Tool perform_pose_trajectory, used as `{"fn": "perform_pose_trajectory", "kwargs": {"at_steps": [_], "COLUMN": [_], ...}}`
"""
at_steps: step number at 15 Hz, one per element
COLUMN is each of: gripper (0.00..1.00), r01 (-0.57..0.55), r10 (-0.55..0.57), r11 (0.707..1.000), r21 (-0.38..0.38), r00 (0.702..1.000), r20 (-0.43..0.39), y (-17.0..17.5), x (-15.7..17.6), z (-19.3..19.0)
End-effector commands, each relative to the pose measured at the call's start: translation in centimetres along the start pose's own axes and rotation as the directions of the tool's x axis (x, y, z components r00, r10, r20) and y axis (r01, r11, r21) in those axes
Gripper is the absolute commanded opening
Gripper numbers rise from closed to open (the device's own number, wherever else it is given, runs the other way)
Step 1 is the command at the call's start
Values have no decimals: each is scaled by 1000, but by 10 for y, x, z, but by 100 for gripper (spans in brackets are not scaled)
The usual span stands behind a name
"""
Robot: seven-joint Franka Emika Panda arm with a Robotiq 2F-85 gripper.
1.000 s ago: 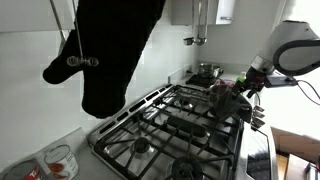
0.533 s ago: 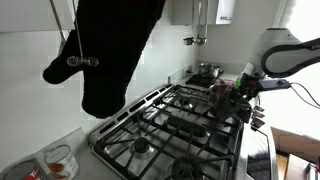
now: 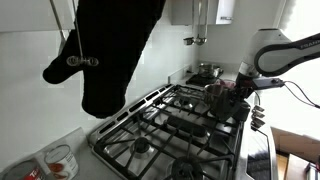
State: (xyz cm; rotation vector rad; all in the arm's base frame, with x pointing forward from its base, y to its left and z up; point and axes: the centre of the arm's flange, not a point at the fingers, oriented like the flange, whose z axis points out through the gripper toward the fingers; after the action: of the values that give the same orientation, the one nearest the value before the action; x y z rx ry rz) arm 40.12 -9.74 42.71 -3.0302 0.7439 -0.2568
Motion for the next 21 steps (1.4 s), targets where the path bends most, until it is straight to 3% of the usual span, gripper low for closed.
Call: {"fn": "perform_pose_trajectory", "kwargs": {"at_steps": [1, 11, 17, 21], "gripper": [11, 11, 11, 11], "r01": [27, 156, 293, 271], "r10": [-27, -156, -291, -272], "r11": [1000, 988, 955, 961], "r21": [1, 17, 53, 61], "r00": [999, 988, 956, 962], "r20": [32, -17, -44, 16], "y": [-10, -28, -56, -68], "x": [7, 23, 20, 3], "z": [0, -12, -21, -9]}}
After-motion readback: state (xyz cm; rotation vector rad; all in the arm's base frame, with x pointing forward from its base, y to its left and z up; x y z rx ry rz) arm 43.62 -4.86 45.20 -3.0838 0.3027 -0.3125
